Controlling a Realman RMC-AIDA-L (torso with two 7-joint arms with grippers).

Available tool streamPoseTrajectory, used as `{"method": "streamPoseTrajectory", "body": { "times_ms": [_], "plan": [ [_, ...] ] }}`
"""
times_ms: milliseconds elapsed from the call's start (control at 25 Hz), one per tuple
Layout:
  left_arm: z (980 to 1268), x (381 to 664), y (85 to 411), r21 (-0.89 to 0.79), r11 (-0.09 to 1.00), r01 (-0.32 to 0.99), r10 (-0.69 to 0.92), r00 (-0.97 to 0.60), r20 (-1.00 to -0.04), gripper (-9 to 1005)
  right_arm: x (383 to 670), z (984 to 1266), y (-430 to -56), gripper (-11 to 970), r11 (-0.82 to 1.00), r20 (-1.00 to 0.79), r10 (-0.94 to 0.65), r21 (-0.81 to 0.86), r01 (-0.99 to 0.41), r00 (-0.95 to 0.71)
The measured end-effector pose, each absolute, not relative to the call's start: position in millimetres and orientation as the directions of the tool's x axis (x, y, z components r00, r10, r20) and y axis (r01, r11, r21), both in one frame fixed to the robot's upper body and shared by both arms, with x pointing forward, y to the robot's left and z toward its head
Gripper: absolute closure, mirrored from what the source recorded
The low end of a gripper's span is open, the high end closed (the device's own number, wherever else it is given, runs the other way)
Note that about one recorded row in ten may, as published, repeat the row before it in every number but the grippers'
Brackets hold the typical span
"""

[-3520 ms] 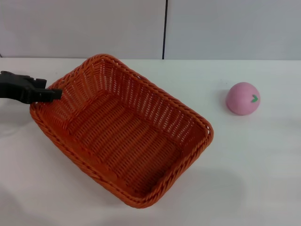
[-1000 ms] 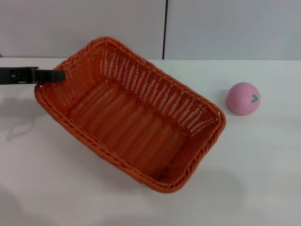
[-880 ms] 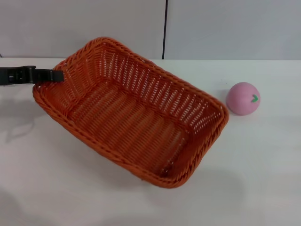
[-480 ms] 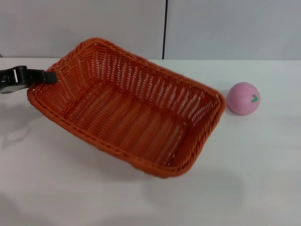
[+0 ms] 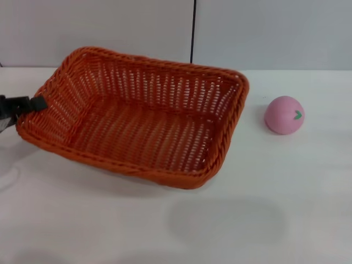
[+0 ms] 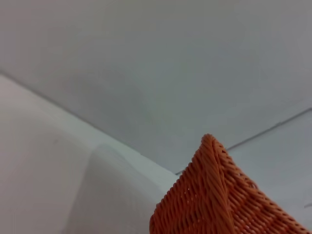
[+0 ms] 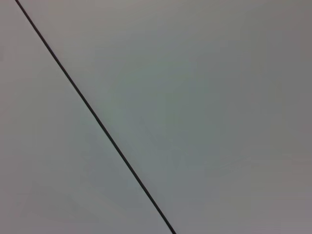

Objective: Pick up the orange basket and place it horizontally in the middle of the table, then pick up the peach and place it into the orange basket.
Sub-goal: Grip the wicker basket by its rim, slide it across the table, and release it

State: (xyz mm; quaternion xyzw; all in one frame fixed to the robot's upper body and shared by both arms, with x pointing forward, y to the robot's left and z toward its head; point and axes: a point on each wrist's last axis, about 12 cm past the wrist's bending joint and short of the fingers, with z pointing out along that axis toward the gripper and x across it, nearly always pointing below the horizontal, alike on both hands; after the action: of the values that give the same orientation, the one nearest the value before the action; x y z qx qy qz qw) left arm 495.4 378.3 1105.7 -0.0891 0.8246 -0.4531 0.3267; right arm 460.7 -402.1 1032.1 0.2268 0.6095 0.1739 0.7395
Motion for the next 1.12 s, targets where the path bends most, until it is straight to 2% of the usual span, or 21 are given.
{"method": "streamPoseTrajectory", "body": {
  "times_ms": [160,560,1120],
  "plan": [
    [1092,484,377,-0.836,0.531,0.135,-0.484,-0.762,-0.430,798,468,1034,-400,337,0.837,-0.823,0.535,0.547,0.013,0.189],
    [1072,464,386,-0.856,0.514,0.064,-0.552,-0.739,-0.387,796,475,1034,-397,337,0.836,-0.823,0.539,0.549,0.007,0.181],
    [1051,451,376,-0.883,0.469,0.032,-0.570,-0.753,-0.330,793,480,1035,-396,337,0.838,-0.827,0.537,0.545,0.008,0.167]
  ]
}}
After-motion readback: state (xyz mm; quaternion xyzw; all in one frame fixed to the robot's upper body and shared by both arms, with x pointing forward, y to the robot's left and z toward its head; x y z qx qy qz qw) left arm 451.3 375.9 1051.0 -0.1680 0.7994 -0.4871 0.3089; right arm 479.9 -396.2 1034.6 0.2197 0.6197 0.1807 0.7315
